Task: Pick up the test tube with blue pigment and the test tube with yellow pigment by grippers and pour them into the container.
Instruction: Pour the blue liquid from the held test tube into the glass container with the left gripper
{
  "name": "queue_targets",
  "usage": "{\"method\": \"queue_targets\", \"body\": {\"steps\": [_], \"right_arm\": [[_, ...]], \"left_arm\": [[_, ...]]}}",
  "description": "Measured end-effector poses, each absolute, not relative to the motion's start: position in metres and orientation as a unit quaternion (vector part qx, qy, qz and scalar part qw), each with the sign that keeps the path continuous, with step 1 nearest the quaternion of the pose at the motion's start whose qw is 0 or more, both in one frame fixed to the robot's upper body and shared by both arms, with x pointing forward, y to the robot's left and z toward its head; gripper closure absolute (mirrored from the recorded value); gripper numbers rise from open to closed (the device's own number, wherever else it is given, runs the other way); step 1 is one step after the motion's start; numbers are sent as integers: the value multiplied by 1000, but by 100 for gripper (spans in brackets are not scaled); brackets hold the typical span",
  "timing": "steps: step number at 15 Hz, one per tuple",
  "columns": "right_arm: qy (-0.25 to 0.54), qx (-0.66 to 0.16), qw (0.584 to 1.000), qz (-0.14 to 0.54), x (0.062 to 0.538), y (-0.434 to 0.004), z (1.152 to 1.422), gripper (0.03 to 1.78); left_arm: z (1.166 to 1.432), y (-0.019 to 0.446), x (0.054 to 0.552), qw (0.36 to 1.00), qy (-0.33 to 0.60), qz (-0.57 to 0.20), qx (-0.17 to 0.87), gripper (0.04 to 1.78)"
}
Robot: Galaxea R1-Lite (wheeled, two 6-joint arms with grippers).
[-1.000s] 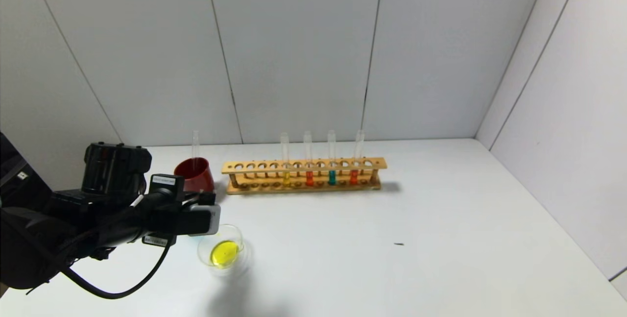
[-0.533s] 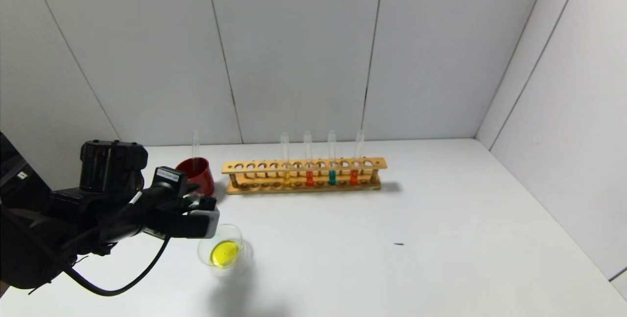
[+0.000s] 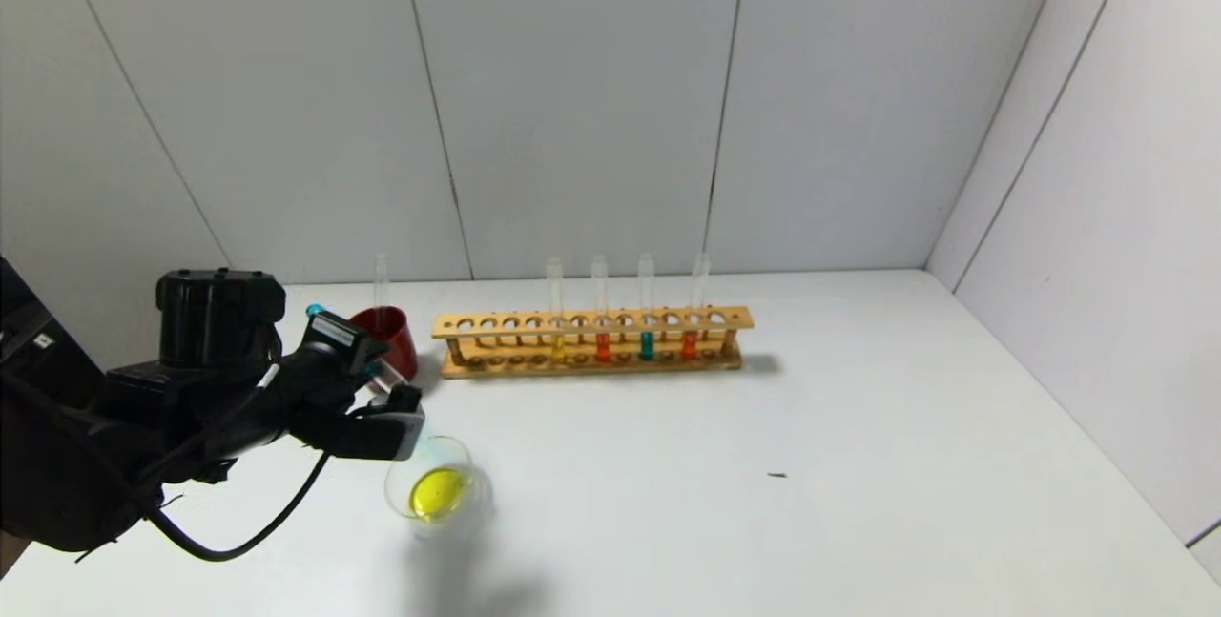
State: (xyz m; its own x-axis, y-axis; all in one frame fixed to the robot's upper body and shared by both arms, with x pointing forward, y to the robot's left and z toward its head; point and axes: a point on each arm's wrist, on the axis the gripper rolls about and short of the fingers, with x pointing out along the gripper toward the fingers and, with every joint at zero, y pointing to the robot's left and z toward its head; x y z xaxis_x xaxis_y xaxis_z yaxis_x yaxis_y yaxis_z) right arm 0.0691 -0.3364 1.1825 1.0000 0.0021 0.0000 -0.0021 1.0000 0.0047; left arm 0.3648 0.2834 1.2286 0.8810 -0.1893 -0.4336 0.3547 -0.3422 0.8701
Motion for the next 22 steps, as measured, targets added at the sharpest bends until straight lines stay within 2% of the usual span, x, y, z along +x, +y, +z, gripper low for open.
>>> {"method": "queue_targets", "body": {"steps": [22], "right_arm": [[0, 2, 1000, 1, 69, -336, 1182, 6]], "left_arm": [[1218, 289, 376, 499, 25, -221, 838, 150]]}}
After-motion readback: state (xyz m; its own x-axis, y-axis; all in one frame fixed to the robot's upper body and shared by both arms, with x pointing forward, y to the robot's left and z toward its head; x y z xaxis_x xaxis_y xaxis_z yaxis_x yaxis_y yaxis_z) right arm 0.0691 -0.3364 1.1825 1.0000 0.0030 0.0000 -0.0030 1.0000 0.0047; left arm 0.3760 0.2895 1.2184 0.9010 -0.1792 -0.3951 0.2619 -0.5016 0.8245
